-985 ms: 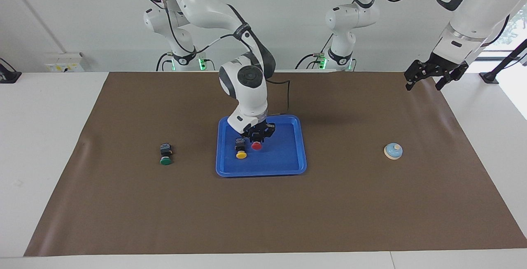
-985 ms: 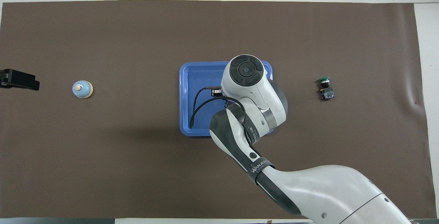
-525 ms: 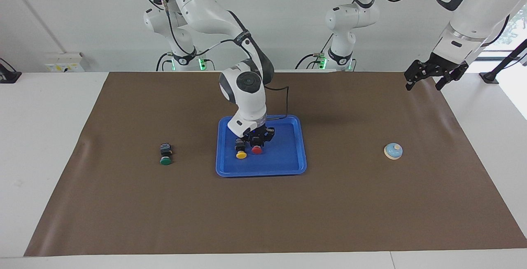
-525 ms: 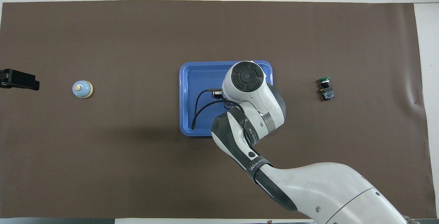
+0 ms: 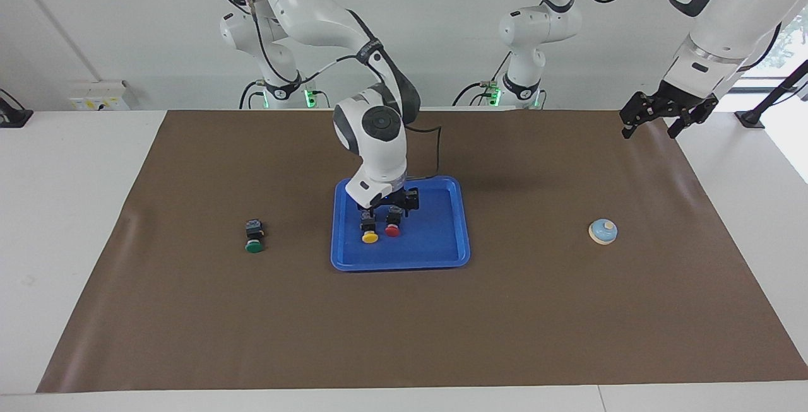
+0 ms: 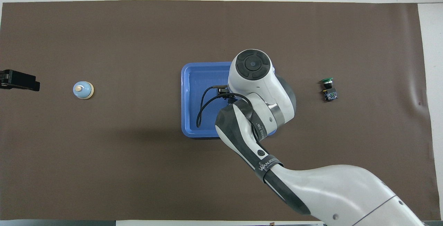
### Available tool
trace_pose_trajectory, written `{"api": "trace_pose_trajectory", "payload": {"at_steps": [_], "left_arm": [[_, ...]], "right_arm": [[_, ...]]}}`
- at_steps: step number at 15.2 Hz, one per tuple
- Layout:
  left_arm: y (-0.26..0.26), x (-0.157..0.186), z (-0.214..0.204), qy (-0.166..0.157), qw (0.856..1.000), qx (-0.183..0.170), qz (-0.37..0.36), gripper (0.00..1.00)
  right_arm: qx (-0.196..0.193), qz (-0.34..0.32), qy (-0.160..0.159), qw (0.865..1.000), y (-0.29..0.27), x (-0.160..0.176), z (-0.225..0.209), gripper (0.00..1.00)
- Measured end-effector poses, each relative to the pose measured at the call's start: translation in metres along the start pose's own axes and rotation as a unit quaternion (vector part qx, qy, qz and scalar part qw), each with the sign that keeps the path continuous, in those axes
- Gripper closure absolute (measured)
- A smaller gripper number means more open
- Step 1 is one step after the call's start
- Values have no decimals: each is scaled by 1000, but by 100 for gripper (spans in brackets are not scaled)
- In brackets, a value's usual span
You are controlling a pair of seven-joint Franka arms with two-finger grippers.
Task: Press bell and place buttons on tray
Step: 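Carry the red button into the tray beside the yellow one, release, then move the right gripper back and grasp the green button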
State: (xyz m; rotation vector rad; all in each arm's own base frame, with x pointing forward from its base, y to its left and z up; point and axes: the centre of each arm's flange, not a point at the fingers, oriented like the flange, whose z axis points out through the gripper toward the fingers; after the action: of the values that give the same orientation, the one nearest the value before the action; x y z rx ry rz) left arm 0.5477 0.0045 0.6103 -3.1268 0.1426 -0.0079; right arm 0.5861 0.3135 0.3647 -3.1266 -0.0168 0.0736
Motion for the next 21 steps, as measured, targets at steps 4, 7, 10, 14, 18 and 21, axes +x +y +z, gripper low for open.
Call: {"api": "trace_pose_trajectory", "payload": {"at_steps": [4,7,10,14,18,21], "left_arm": [[0,0,0,0,1000,0,0,0],[0,0,0,0,1000,0,0,0],[0,0,0,0,1000,0,0,0],[0,0,0,0,1000,0,0,0],[0,0,0,0,1000,0,0,0],[0,0,0,0,1000,0,0,0]], "right_arm": [[4,-71,11,997,147,41,-52,0],[5,-113,-3,994,229,49,-37,0],[5,-100,6,995,252,44,-8,0],[6,-57,12,998,294,30,34,0],[7,-7,1,1000,320,22,48,0],[8,29,-10,999,317,16,57,0]]}}
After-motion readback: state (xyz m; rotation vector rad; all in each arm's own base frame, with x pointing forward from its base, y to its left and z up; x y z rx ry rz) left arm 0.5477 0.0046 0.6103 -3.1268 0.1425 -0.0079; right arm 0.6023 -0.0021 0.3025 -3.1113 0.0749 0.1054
